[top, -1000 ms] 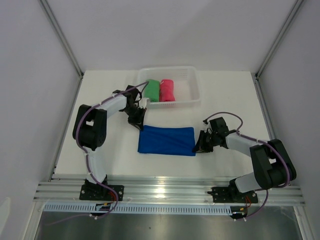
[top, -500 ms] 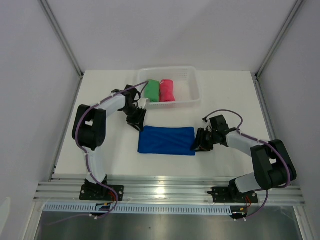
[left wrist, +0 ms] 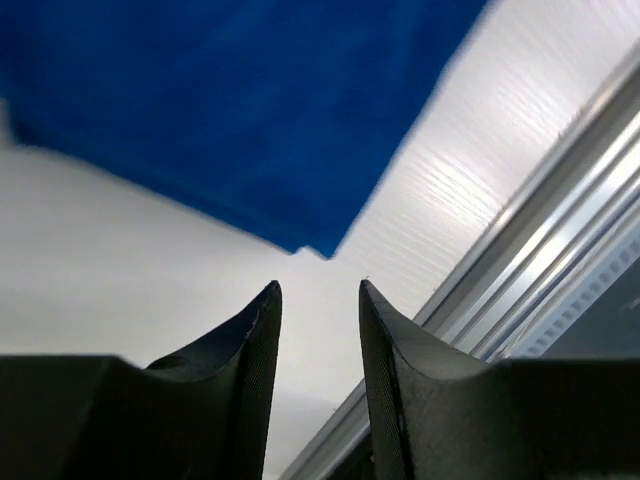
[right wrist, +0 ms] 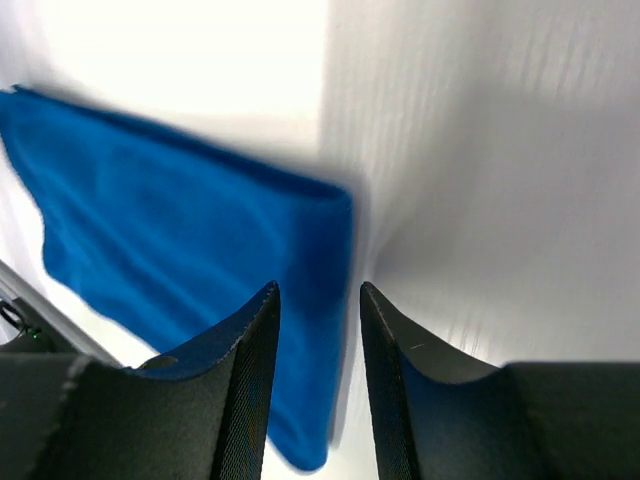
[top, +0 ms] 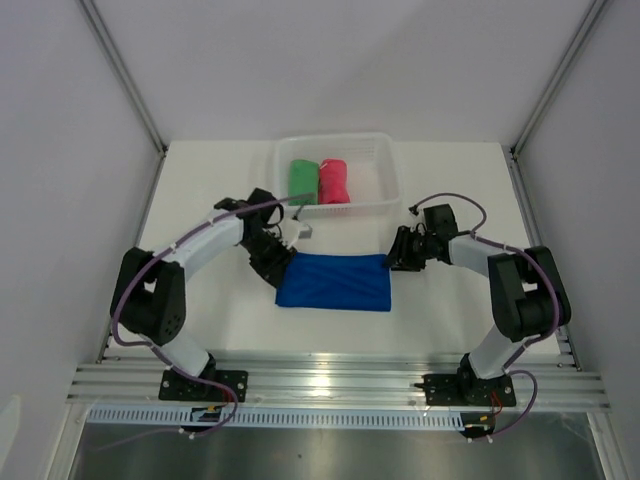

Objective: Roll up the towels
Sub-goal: Fold the towel

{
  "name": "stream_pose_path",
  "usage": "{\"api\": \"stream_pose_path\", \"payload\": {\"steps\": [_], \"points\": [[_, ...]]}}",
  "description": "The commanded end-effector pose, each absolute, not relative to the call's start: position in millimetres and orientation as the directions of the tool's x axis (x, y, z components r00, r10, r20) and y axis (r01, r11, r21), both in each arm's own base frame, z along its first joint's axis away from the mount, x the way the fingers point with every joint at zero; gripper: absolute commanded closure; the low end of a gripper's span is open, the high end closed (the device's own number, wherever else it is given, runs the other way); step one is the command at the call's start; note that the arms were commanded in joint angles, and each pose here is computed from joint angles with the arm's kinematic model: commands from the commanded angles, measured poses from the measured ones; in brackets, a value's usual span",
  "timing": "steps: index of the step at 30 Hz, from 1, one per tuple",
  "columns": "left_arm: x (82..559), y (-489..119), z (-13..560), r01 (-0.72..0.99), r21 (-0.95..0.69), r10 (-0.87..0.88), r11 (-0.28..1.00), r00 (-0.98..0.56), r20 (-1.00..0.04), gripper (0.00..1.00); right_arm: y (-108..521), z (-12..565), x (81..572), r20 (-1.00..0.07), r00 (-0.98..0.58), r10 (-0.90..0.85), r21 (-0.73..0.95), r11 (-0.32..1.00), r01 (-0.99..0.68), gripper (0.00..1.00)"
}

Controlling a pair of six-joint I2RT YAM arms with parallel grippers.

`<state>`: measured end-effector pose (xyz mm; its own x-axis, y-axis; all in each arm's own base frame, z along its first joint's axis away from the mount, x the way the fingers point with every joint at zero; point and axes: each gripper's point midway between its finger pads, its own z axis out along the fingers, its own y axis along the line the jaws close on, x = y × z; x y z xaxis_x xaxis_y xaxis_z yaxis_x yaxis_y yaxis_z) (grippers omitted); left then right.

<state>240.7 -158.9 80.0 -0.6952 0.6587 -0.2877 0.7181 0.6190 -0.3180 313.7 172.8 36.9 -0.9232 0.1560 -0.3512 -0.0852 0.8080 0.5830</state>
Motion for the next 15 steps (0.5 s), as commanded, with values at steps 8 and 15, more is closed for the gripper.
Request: {"api": "stream_pose_path", "payload": {"steps": [8, 15], "points": [[212.2, -202.1, 60.9, 0.999, -0.011, 0.914, 0.052, -0.052, -0.403, 0.57, 179.1, 25.4, 340.7, -0.385, -0.912, 0.144, 0.614, 0.778, -0.136, 0.60], [210.2, -179.9, 26.7, 0.999, 0.048, 0.958, 0.002, 0.011, -0.286, 0.56, 178.6, 20.3, 336.6, -0.365, -0.919, 0.150, 0.626, 0.770, -0.123, 0.62]]}}
